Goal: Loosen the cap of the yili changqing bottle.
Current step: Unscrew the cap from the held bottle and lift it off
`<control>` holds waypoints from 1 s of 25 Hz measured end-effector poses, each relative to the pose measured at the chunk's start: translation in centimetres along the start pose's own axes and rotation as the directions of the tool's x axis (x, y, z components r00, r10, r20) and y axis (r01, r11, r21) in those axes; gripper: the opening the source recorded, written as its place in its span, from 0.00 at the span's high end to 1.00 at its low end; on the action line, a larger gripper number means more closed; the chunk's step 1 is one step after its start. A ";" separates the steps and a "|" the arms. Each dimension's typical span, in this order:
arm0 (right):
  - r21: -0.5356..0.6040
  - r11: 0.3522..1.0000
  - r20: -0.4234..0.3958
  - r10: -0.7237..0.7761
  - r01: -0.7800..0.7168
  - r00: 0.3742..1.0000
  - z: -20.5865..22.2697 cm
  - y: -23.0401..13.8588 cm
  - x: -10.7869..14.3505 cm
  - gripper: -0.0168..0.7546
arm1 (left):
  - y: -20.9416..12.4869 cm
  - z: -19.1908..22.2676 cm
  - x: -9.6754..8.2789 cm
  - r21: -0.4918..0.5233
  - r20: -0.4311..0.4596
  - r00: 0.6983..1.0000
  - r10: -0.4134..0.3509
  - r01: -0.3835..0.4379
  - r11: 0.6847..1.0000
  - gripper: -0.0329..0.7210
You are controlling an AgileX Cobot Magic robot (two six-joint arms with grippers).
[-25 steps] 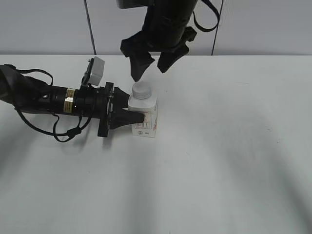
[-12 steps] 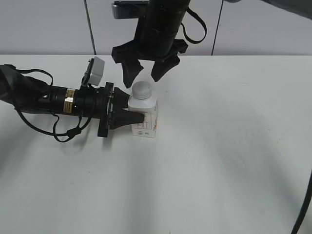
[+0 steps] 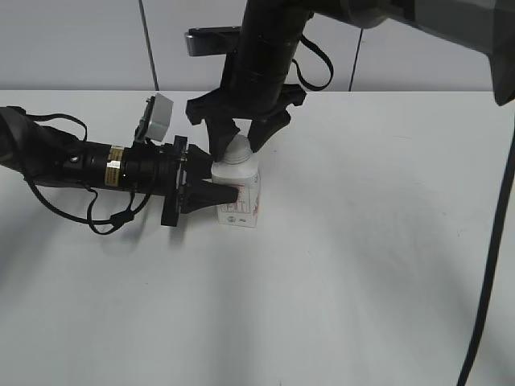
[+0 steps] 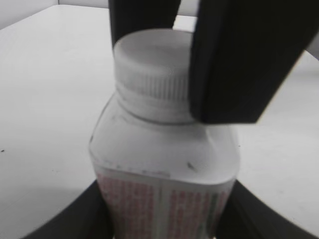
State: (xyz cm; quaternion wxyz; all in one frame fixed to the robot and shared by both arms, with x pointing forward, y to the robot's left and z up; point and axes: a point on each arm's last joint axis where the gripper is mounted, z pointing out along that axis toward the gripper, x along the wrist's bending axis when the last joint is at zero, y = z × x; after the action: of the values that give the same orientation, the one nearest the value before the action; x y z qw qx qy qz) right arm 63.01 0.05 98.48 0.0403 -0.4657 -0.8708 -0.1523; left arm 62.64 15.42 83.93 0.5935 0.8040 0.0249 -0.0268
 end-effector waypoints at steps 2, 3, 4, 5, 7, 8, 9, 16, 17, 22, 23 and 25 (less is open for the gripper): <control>0.000 1.000 0.000 0.000 0.000 1.000 0.0 0.0 0.0 0.39 | 0.0 0.0 0.0 0.000 0.000 1.000 0.000 0.000 1.000 0.50; 0.000 1.000 0.002 -0.001 0.001 1.000 0.0 0.0 0.0 0.44 | 0.0 0.0 0.0 0.000 0.000 1.000 0.000 0.000 1.000 0.50; 0.000 1.000 0.002 -0.001 0.001 1.000 0.0 0.0 0.0 0.46 | 0.0 0.0 0.0 0.000 0.000 1.000 0.000 0.000 1.000 0.50; 0.000 1.000 0.002 -0.002 0.002 1.000 0.0 0.0 0.0 0.46 | 0.0 0.0 0.0 0.000 0.000 1.000 0.000 0.000 1.000 0.50; 0.000 1.000 0.002 -0.003 0.003 1.000 0.0 0.0 0.0 0.46 | 0.0 0.0 0.0 0.000 0.000 1.000 -0.001 0.001 1.000 0.50; 0.000 1.000 0.002 -0.010 0.010 1.000 0.0 0.0 0.0 0.46 | 0.0 0.0 0.0 0.001 0.001 1.000 -0.001 0.001 1.000 0.50; 0.001 1.000 0.002 -0.029 0.029 1.000 0.0 0.0 0.0 0.46 | 0.0 0.0 0.0 0.001 0.002 1.000 0.000 0.000 1.000 0.50; -0.001 0.863 -0.004 -0.505 0.505 0.863 -0.1 0.0 0.1 0.46 | -0.1 -0.1 -0.1 0.010 0.015 1.000 0.005 -0.006 1.000 0.51; -0.001 0.804 -0.005 -0.594 0.594 0.804 -0.2 0.0 0.1 0.46 | -0.1 -0.1 -0.1 0.010 0.015 1.000 0.004 -0.005 1.000 0.51; -0.004 0.548 -0.003 -0.837 0.837 0.548 -0.2 0.1 0.1 0.46 | -0.1 -0.1 -0.1 0.010 0.015 1.000 0.002 -0.002 1.000 0.51; -0.004 0.500 -0.002 -0.866 0.866 0.500 -0.2 0.1 0.1 0.46 | -0.1 -0.1 -0.1 0.010 0.015 1.000 0.002 -0.002 1.000 0.51; -0.005 0.450 -0.001 -0.893 0.893 0.450 -0.2 0.1 0.1 0.46 | -0.1 -0.1 -0.1 0.010 0.015 1.000 0.002 -0.002 1.000 0.51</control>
State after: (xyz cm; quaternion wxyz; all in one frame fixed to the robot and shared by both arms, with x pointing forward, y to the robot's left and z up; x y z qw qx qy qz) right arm 62.97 0.13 98.75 -0.0448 0.0605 -0.9853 -0.1531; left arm 62.52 15.52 83.86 0.5895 0.8069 0.0192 -0.0324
